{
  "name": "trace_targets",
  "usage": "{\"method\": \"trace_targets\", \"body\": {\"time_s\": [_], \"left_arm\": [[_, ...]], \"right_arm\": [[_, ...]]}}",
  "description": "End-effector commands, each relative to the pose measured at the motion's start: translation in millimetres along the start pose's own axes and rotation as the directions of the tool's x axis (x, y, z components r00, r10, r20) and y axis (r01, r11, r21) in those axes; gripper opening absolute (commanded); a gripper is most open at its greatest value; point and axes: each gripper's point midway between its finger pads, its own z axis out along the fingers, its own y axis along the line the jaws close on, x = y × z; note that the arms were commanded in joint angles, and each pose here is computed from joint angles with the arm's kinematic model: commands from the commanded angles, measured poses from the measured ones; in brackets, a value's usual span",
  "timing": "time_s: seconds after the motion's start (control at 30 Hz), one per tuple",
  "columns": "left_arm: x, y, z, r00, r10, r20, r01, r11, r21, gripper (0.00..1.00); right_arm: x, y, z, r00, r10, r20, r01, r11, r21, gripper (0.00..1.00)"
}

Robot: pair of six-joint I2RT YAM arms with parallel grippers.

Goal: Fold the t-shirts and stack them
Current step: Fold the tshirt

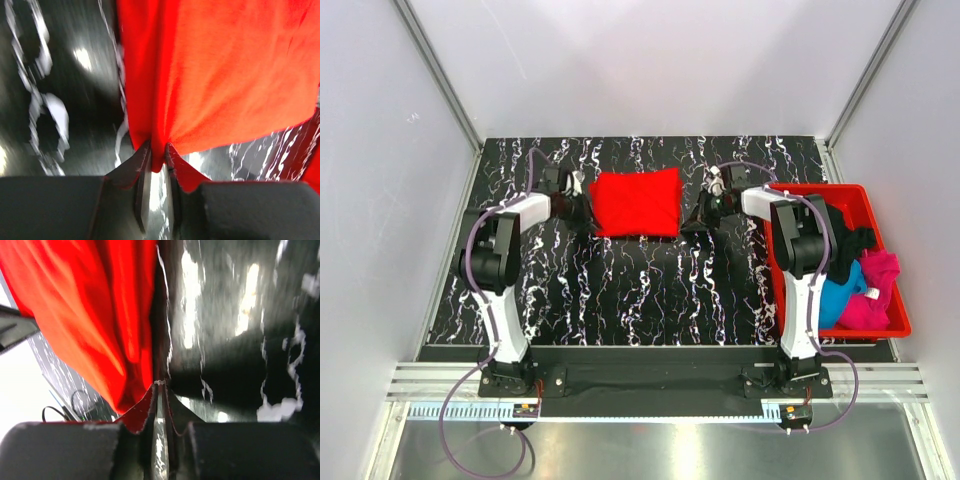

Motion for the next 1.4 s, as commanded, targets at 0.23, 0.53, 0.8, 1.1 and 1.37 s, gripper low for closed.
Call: {"method": "trace_targets", "body": {"time_s": [0.23,0.53,0.8,1.1,1.37], "left_arm": [[40.8,-6.9,-52.4,0.996,-0.078,0.048,0.084,0.987,-0.139,0.45],[-47.0,-40.3,-67.4,0.982,0.064,0.177,-0.042,0.991,-0.124,0.53],[-94.8,-41.7,-29.3,0.973,0.09,0.214,-0.095,0.995,0.016,0.49],[-115.3,-31.4,5.0,0.967,0.119,0.225,-0.132,0.99,0.046,0.49],[-123.5,-17.0,12.8,0.965,0.1,0.244,-0.114,0.993,0.043,0.49]], "right_arm": [[16.4,35.4,-43.8,0.993,-0.096,0.07,0.099,0.994,-0.042,0.38],[-64.8,71.0,-51.4,0.96,-0.223,0.172,0.226,0.974,-0.001,0.64],[-124.4,78.5,-11.1,0.905,-0.368,0.213,0.389,0.919,-0.061,0.76],[-158.3,74.6,28.8,0.876,-0.383,0.293,0.432,0.893,-0.126,0.69],[-167.3,80.0,51.1,0.894,-0.298,0.335,0.39,0.885,-0.256,0.64]]}}
